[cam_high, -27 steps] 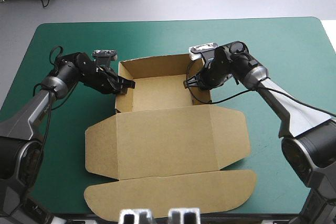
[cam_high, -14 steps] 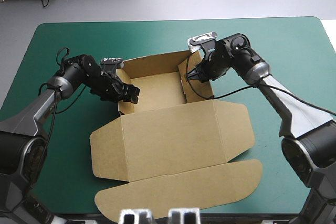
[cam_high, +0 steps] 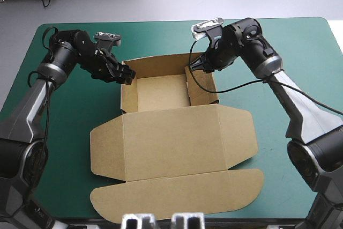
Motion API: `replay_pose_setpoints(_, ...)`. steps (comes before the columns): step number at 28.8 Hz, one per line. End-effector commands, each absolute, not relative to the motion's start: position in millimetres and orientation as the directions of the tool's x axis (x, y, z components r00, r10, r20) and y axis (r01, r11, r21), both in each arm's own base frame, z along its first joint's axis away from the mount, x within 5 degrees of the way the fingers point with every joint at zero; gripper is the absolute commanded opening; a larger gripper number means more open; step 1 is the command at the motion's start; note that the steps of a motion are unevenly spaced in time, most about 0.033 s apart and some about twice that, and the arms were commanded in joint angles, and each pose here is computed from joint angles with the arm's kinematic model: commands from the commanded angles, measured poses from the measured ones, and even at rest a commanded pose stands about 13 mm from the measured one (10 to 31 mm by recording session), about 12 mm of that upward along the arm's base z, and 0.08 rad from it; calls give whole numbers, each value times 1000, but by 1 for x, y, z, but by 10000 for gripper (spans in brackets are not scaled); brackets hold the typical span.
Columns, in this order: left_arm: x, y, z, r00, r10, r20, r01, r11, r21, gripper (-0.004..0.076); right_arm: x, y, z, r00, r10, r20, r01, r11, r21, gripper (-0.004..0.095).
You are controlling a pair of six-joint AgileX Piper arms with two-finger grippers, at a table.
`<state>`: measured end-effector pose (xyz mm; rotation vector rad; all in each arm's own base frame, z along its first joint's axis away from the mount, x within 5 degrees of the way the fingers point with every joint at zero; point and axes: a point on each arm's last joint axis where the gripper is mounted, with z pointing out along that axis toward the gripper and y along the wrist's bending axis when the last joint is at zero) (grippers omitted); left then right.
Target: Fold the box
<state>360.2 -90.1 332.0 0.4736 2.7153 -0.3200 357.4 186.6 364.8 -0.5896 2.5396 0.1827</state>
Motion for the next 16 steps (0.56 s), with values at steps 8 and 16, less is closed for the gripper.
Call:
replay_pose_setpoints(8, 290, -76, 461, -695, 279, -663, 418, 907, -57, -6, 353, 169, 395, -755, -298, -584, -386, 922, 29, 378)
replay_pose_setpoints(16, 187, -57, 526, -495, 253, -831, 442, 897, 10, -9, 375, 166, 367, -816, -259, -516, -381, 913, 145, 378)
